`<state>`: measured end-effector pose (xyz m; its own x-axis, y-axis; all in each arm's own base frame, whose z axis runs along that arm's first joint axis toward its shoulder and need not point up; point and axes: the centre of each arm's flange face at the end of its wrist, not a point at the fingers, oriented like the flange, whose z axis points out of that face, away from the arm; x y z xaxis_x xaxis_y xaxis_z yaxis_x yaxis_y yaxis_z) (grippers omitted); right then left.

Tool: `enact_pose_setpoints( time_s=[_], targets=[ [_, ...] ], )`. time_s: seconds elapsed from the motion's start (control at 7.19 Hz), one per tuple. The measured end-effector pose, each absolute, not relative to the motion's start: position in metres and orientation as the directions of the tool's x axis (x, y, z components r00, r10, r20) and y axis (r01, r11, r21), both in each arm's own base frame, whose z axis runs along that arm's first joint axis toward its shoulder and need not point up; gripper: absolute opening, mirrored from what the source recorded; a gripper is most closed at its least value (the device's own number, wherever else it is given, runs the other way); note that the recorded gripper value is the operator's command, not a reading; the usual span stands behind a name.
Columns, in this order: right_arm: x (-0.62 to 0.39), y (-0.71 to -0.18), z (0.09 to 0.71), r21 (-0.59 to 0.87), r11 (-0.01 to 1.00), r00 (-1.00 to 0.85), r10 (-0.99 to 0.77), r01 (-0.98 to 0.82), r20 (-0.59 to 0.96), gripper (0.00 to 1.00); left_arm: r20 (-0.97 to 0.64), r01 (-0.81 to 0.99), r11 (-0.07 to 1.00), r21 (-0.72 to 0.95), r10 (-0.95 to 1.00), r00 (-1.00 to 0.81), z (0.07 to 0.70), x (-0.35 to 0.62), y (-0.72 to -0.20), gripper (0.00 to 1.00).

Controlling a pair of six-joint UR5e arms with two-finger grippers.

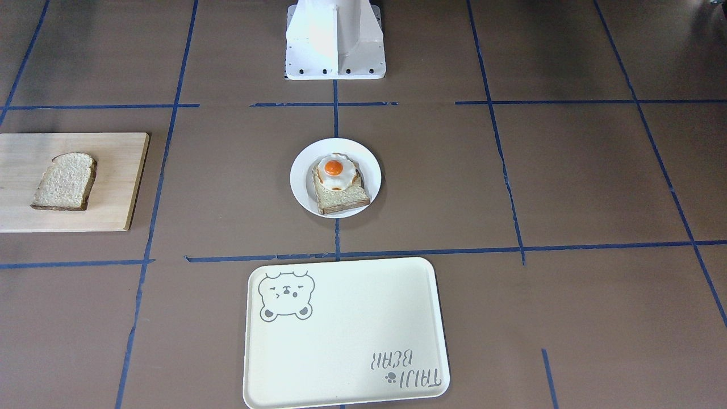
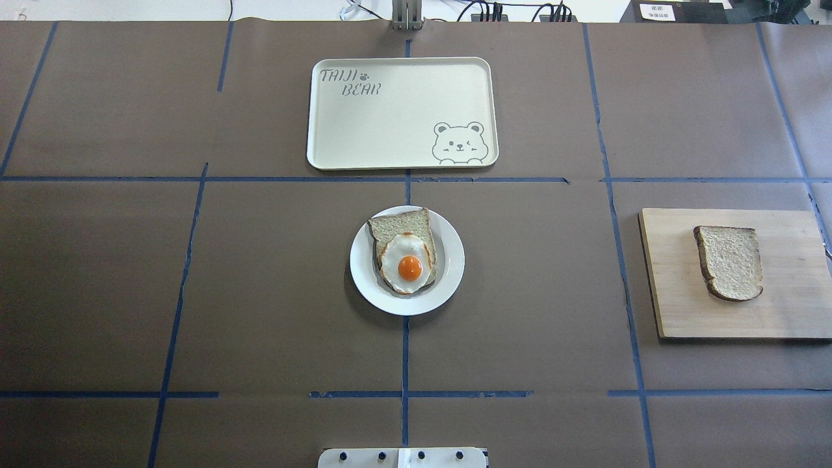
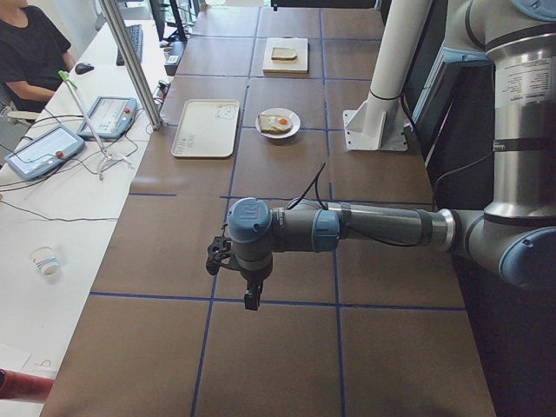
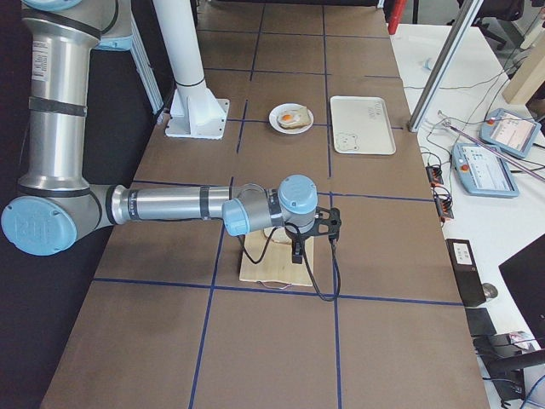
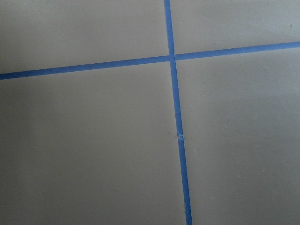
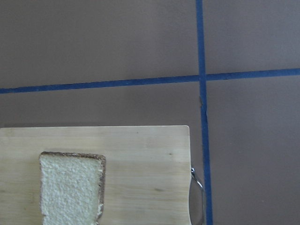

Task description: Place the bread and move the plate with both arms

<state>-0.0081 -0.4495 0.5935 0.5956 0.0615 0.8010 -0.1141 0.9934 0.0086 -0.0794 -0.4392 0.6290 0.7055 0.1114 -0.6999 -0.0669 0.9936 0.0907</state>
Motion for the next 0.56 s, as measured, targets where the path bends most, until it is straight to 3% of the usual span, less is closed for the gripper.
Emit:
enact_pose_setpoints(
  time_s=[0.56],
  targets=[
    [-0.107,-0.424,0.604,0.006,0.992,0.617,0.076,-0.13,0.783,0.99,-0.699,-0.067,0.993,0.1,0.118,0.706,0.623,-0.079,-0.431,1.0]
  ],
)
